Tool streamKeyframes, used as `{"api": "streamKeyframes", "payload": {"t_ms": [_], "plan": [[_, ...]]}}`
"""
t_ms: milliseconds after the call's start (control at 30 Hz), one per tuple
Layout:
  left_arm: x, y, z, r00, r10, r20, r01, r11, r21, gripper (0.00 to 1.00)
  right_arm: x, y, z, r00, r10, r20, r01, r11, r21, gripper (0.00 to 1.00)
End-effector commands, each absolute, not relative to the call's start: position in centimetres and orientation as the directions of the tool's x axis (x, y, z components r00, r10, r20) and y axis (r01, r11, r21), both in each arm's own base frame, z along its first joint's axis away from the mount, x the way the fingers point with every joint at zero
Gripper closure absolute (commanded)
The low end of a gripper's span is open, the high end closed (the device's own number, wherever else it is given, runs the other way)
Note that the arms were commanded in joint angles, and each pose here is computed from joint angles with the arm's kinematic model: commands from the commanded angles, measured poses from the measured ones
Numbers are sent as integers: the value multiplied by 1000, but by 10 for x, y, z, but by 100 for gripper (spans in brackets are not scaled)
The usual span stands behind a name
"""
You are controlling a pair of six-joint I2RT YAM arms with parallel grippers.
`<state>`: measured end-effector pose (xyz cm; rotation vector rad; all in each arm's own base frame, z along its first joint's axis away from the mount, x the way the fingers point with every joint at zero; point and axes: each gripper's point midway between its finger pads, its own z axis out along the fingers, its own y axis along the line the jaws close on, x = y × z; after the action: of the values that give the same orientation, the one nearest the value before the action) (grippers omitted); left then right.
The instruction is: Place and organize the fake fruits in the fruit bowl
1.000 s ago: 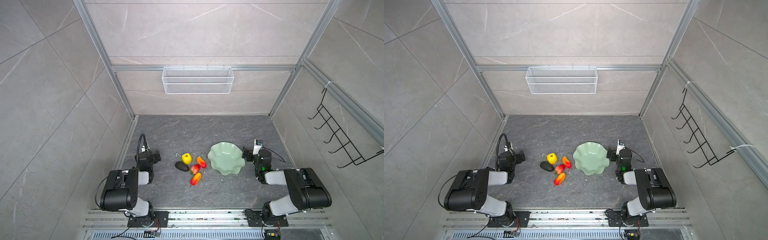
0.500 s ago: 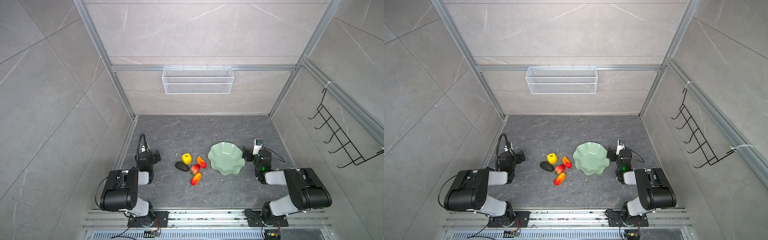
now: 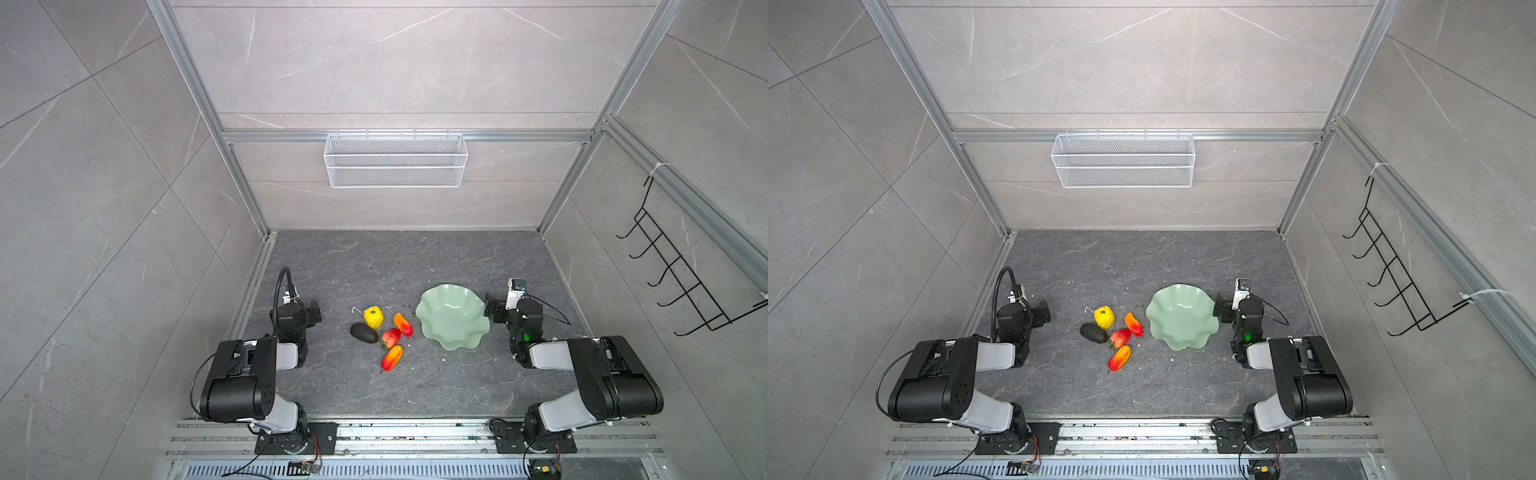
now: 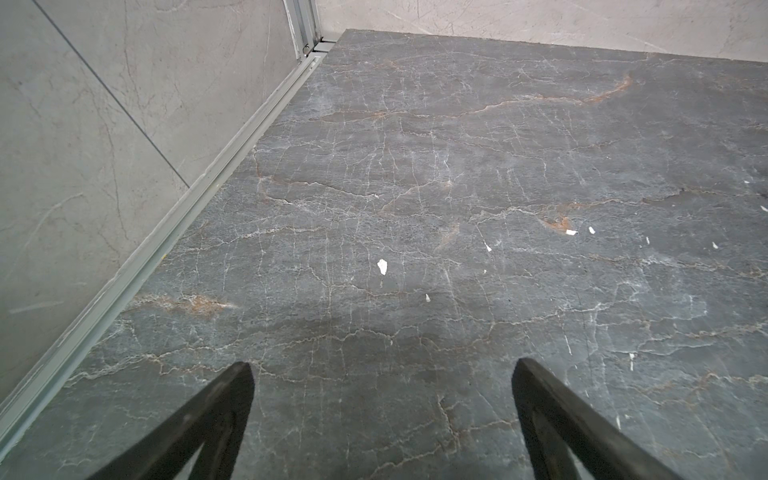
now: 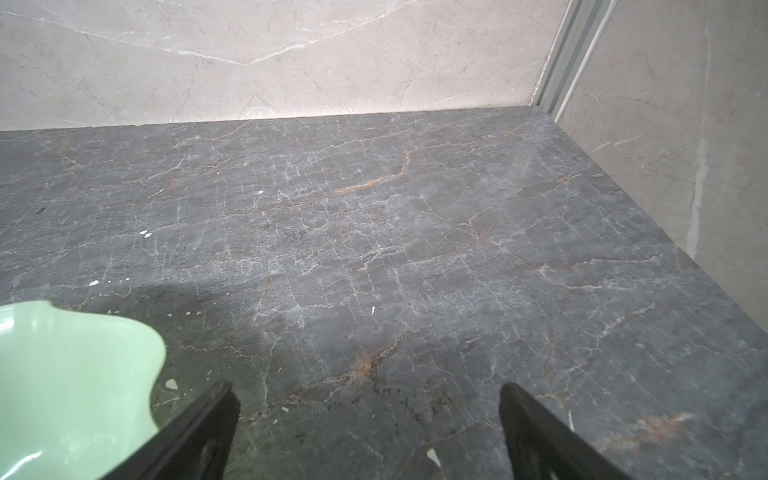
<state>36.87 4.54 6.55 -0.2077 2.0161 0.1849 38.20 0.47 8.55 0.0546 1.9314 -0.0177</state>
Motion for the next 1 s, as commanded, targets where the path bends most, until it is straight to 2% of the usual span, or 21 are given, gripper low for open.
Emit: {"api": "streamKeyframes", "payload": {"t_ms": [0,200,333,400,433,567,667,833,967], "plan": [[380,44,88,-360,-62,-931,-218,976,20,0,389,4,96,-318,23,-948,56,998,6,0],[379,44,104,-339,-35,-940,-251,966,54,0,382,-1,117,-278,29,-960,81,997,7,0],[364,46,150,-411,-49,-911,-327,940,97,0,366,-4,158,-198,15,-980,132,991,-11,0],[357,35,180,-401,-33,-916,-300,949,97,0,362,10,194,-133,-20,-991,112,993,-35,0],[352,30,194,-395,-28,-918,-285,954,94,0,362,16,207,-146,-23,-989,94,995,-38,0],[336,3,244,-436,-39,-899,-174,984,42,0,363,71,260,-286,15,-958,-82,996,40,0],[324,-17,267,-529,-13,-849,-55,998,20,0,360,136,280,-372,-64,-926,-291,955,51,0],[293,-34,287,-655,107,-748,111,993,45,0,354,238,269,-521,-250,-816,-540,837,88,0],[271,-36,278,-699,180,-692,183,981,70,0,351,312,247,-553,-395,-733,-637,768,67,0]]}}
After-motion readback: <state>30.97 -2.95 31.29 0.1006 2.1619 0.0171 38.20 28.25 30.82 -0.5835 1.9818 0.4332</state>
